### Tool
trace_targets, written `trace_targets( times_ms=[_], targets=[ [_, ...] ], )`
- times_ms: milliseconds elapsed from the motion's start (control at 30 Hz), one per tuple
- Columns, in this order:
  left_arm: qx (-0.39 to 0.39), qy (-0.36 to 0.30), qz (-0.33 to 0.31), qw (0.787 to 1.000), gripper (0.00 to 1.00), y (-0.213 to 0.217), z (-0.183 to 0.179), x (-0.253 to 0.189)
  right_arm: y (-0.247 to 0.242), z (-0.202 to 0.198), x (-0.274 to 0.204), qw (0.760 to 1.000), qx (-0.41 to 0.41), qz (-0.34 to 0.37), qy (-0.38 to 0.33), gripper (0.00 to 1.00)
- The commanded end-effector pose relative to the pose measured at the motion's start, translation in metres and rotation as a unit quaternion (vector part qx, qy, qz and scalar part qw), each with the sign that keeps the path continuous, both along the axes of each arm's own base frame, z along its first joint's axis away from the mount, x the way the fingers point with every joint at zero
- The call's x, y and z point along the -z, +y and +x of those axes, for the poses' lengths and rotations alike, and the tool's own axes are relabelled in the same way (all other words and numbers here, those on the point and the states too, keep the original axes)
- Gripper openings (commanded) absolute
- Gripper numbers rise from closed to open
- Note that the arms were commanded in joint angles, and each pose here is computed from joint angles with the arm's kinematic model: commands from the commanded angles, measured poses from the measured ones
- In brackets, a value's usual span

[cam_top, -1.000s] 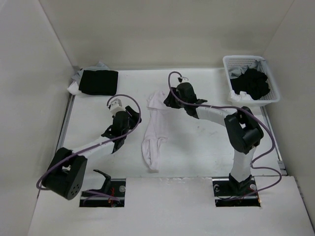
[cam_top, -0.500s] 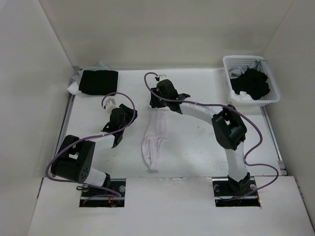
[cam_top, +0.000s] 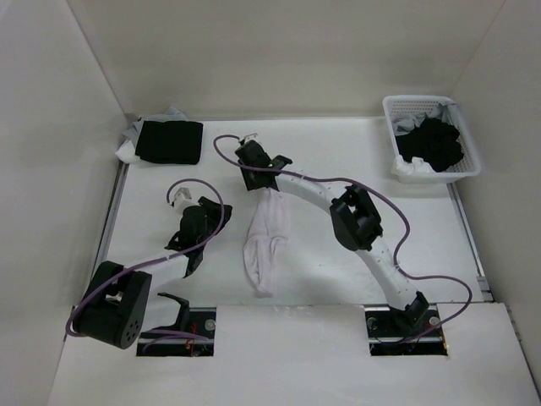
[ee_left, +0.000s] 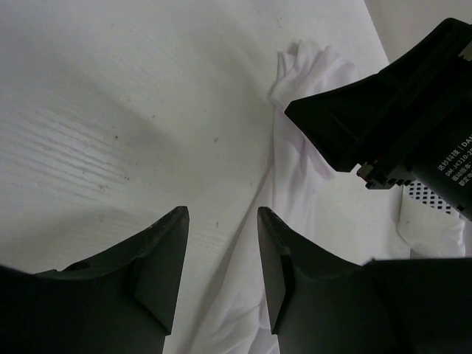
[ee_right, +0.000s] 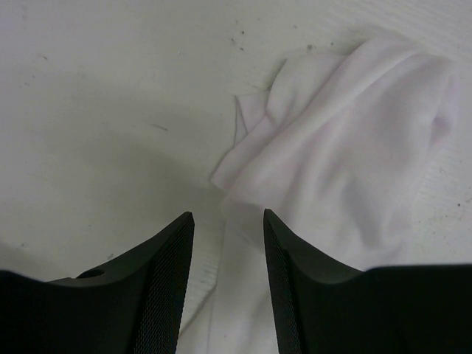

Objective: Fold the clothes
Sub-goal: Flatten the tank top out

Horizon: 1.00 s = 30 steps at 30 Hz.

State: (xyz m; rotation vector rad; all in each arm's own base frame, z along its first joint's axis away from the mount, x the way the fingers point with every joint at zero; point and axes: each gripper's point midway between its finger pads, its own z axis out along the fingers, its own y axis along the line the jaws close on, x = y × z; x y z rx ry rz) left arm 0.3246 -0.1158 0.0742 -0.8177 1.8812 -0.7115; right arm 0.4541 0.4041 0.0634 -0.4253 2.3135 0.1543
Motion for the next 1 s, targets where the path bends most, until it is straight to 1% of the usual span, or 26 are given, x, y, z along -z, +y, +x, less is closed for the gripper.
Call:
trace_targets(
  times_ms=[0,67,233,300,333,433,567,633,667,700,733,800,833,867,900,933,967],
  targets=[
    [0.012,-0.023,-0.022,0.999,0.41,-0.006,0.0,-0.01,-0.004,0.001,-0.011,0.999,0.009,-0.04,-0.021,0.48],
    [0.017,-0.023,-0.024,0.999,0.41,-0.008,-0.001,-0.008,-0.006,0.004,-0.009,0.998,0.017,-0.051,-0.029,0.44],
    [0.023,-0.024,-0.036,0.999,0.41,-0.01,-0.002,-0.006,-0.012,0.008,-0.003,0.997,0.031,-0.067,-0.035,0.27],
    [0.023,-0.025,-0.036,0.999,0.41,-0.01,-0.001,-0.006,-0.012,0.009,-0.002,0.996,0.034,-0.069,-0.037,0.25],
    [0.02,-0.025,-0.036,0.999,0.41,-0.008,-0.001,-0.007,-0.012,0.01,-0.002,0.996,0.033,-0.07,-0.037,0.26],
    [0.017,-0.028,-0.037,0.999,0.41,-0.005,-0.001,-0.008,-0.011,0.01,-0.002,0.996,0.031,-0.069,-0.037,0.36],
    [0.015,-0.024,-0.036,0.999,0.41,-0.004,-0.001,-0.005,-0.008,0.012,0.001,0.997,0.026,-0.064,-0.035,0.33],
    [0.016,-0.02,-0.035,0.999,0.41,-0.004,-0.001,-0.002,-0.008,0.012,0.001,0.997,0.025,-0.064,-0.034,0.26],
    [0.016,-0.019,-0.035,0.999,0.41,-0.005,-0.001,-0.001,-0.008,0.012,0.0,0.997,0.024,-0.061,-0.034,0.23],
    [0.017,-0.019,-0.036,0.999,0.41,-0.005,-0.001,-0.001,-0.007,0.012,0.0,0.997,0.025,-0.059,-0.034,0.16],
    [0.017,-0.02,-0.036,0.999,0.41,-0.006,-0.001,-0.001,-0.007,0.013,-0.001,0.997,0.025,-0.056,-0.037,0.12],
    [0.018,-0.021,-0.038,0.999,0.41,-0.006,0.0,-0.002,-0.006,0.013,-0.002,0.997,0.025,-0.054,-0.039,0.11],
    [0.018,-0.021,-0.038,0.999,0.41,-0.007,0.001,-0.002,-0.006,0.013,-0.002,0.997,0.025,-0.054,-0.039,0.14],
    [0.019,-0.021,-0.039,0.999,0.41,-0.007,0.001,-0.002,-0.007,0.013,-0.002,0.997,0.026,-0.053,-0.039,0.2],
    [0.018,-0.022,-0.039,0.999,0.41,-0.006,0.001,-0.003,-0.006,0.013,-0.002,0.998,0.027,-0.051,-0.038,0.34],
    [0.018,-0.022,-0.039,0.999,0.41,-0.006,0.001,-0.003,-0.005,0.013,-0.002,0.998,0.026,-0.049,-0.038,0.4],
    [0.018,-0.022,-0.039,0.999,0.41,-0.005,0.0,-0.002,-0.003,0.012,-0.003,0.998,0.024,-0.048,-0.04,0.41]
  ],
)
